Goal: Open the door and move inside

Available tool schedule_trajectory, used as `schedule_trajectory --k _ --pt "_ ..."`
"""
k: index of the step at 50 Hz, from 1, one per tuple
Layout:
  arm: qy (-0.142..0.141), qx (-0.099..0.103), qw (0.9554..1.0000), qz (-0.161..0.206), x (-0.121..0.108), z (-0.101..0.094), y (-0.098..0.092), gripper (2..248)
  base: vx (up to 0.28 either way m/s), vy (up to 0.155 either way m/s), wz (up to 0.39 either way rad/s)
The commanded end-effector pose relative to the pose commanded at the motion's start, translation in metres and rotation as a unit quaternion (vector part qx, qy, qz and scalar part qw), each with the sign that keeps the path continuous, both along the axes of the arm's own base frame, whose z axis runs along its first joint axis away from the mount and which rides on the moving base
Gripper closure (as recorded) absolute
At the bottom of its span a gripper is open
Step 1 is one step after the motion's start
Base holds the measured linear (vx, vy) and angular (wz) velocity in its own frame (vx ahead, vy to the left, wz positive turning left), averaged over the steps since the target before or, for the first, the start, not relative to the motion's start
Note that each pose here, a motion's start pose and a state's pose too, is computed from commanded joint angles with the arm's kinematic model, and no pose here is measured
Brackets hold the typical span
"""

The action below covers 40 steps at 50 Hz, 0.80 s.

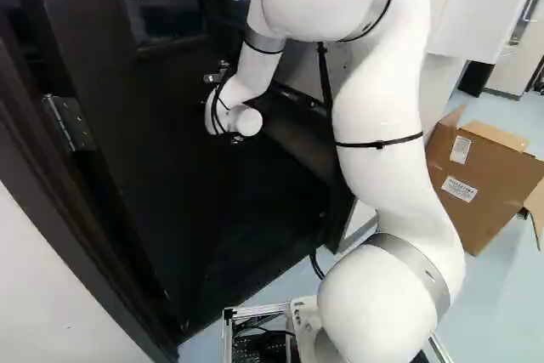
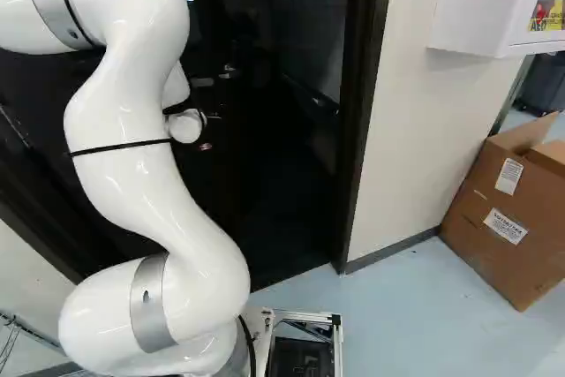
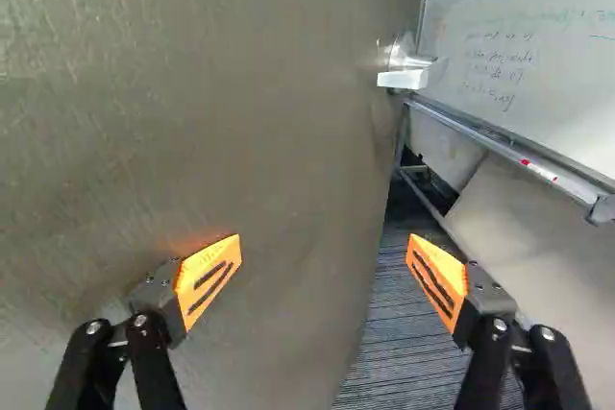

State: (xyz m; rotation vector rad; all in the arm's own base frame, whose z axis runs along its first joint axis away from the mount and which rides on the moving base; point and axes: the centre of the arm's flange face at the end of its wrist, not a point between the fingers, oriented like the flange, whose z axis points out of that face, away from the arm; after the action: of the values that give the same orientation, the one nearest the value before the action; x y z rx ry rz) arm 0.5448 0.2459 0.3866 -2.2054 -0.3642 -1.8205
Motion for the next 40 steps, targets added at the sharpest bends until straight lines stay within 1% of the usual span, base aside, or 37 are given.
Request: schedule_trajectory --k 40 --pt "-0.012 0.004 0.9987 0.049 0.006 -0.005 0.067 3 0.000 0.000 0.000"
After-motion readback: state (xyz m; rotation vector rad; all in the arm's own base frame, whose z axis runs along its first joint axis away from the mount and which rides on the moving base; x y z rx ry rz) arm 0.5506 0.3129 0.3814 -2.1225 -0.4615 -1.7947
